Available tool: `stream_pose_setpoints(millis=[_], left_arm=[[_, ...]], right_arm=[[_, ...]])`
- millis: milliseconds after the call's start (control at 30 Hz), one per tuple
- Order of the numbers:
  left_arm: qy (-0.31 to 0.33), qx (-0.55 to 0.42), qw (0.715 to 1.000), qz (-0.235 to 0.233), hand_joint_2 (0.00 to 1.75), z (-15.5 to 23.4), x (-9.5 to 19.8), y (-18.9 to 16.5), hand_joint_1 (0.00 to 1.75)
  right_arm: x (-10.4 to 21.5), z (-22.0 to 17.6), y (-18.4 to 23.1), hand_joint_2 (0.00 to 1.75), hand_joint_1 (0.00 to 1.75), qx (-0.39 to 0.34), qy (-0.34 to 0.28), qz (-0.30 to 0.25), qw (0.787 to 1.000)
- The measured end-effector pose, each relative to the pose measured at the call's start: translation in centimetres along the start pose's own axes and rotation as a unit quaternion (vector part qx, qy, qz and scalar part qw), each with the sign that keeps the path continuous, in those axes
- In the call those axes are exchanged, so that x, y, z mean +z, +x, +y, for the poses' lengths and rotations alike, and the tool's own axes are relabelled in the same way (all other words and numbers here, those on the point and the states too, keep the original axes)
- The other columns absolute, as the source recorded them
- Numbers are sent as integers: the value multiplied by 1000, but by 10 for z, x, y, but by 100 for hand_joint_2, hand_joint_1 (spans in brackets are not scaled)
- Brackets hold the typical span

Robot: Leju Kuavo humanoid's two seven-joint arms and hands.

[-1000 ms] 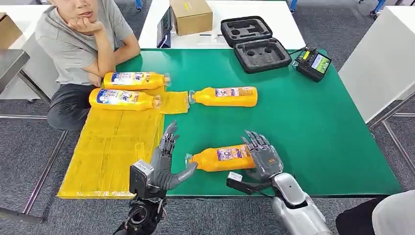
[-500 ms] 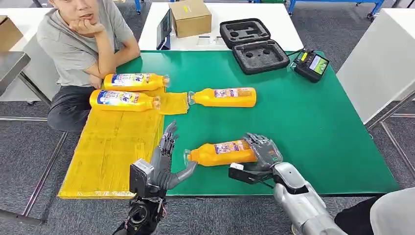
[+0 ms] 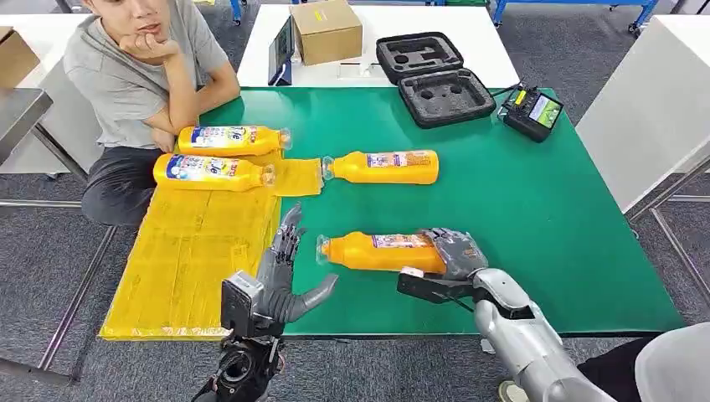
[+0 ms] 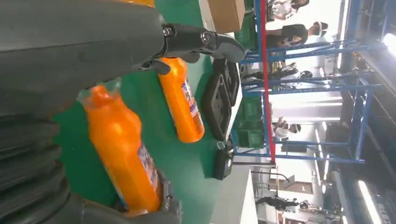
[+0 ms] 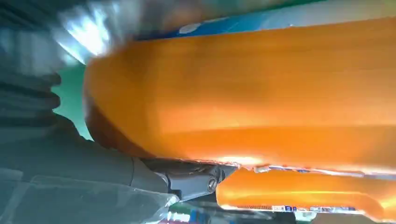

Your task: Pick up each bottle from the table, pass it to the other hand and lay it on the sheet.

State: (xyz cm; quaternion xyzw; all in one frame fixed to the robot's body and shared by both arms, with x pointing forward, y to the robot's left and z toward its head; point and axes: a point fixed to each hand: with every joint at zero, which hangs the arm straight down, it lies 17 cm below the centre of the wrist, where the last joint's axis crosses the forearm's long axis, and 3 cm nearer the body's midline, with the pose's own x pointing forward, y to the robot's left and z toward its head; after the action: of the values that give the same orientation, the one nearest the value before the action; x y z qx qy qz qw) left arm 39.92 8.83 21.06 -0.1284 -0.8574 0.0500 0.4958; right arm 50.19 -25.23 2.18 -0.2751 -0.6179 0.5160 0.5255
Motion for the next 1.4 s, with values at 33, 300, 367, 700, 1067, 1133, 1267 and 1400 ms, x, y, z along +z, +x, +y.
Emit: stream_pose_setpoints(millis=[33, 300, 367, 700, 1067, 1133, 1267, 1400], left_arm=[[0, -1, 1000, 0, 175, 0, 0, 0, 0], [18, -39, 999, -28, 175, 7, 0, 10, 0], [37, -67, 996, -48, 175, 13, -1, 21, 0], [133, -105, 978, -120, 175, 42, -9, 80, 0], [122, -19, 990, -66, 175, 36, -6, 51, 0], [106, -15, 993, -40, 175, 26, 0, 31, 0], [87, -13, 996, -3, 175, 12, 8, 2, 0], [78, -16, 997, 13, 175, 6, 11, -11, 0]], right_arm=[[1, 1, 5, 175, 175, -27, 0, -13, 1000], [12, -6, 14, 175, 175, -133, -34, -44, 990], [16, -8, 14, 175, 175, -161, -47, -43, 985], [29, -18, 12, 175, 175, -224, -110, -24, 968], [51, -32, 22, 175, 175, -237, -183, -27, 954], [56, -37, 32, 175, 175, -243, -200, -36, 949], [63, -48, 44, 175, 175, -248, -227, -43, 941], [67, -54, 48, 175, 175, -250, -238, -47, 937]])
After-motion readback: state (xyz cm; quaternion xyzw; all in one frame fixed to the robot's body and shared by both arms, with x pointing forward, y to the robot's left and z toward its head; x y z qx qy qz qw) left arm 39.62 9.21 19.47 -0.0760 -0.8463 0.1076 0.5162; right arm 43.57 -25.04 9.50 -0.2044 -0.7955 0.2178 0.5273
